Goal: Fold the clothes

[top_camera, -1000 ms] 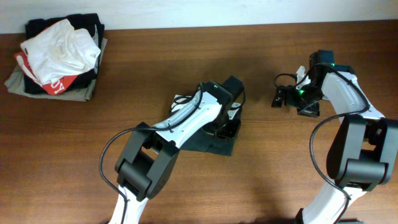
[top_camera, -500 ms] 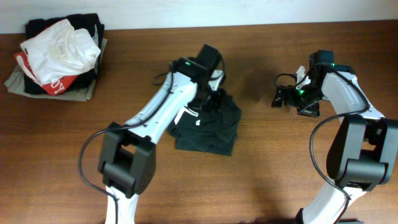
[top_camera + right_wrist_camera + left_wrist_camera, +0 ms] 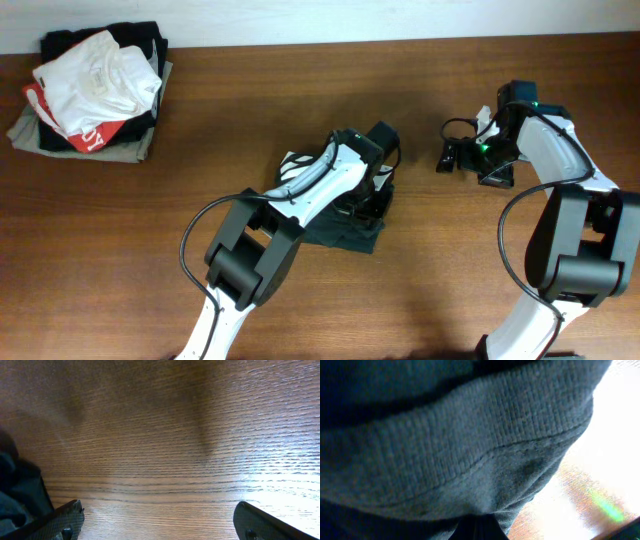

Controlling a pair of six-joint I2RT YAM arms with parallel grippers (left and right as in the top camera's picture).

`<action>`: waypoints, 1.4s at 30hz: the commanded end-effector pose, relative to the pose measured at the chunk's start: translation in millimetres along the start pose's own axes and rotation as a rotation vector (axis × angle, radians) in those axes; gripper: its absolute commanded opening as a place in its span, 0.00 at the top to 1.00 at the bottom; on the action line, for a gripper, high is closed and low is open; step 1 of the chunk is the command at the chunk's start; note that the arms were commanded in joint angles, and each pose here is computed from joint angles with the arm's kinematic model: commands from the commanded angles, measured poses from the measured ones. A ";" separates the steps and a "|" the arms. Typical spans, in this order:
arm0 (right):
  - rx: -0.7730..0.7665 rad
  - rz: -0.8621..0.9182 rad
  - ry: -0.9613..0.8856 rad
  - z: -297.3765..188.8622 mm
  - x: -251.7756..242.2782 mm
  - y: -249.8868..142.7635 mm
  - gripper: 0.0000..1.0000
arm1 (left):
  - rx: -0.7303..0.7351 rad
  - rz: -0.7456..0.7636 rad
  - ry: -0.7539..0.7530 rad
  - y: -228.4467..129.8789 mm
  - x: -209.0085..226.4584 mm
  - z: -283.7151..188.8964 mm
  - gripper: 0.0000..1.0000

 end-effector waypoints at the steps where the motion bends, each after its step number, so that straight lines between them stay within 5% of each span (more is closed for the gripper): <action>1: 0.012 0.002 -0.007 3.1 -2.9 -2.8 0.01 | -0.040 -0.024 0.023 7.1 5.8 -20.2 1.00; 5: 0.012 0.002 -0.007 3.1 -2.9 -2.8 0.01 | -0.160 -0.055 0.026 25.2 17.3 -79.1 0.98; 12: 0.012 0.002 -0.007 3.1 -2.9 -2.8 0.01 | -0.262 -0.194 -0.008 49.6 76.8 -145.1 0.42; 18: 0.012 0.002 -0.007 3.1 -2.9 -2.8 0.01 | -0.165 -0.262 0.017 42.2 120.8 -136.5 0.42; 22: 0.012 0.002 -0.007 3.1 -2.9 -2.8 0.01 | -0.082 -0.264 0.022 25.9 111.2 -119.0 0.34; 42: 0.012 0.002 -0.007 3.1 -2.9 -2.8 0.01 | 0.059 -0.232 0.173 -18.3 91.2 -73.4 0.34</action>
Point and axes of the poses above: each gripper's point midway between its finger pads, its own z axis out along the fingers, its own x axis along the line the jaws close on, y = z × x, the point moved 1 cm from there along -z, back along the fingers, and after that the axes turned 12 degrees about -z, right-handed, at the moved point
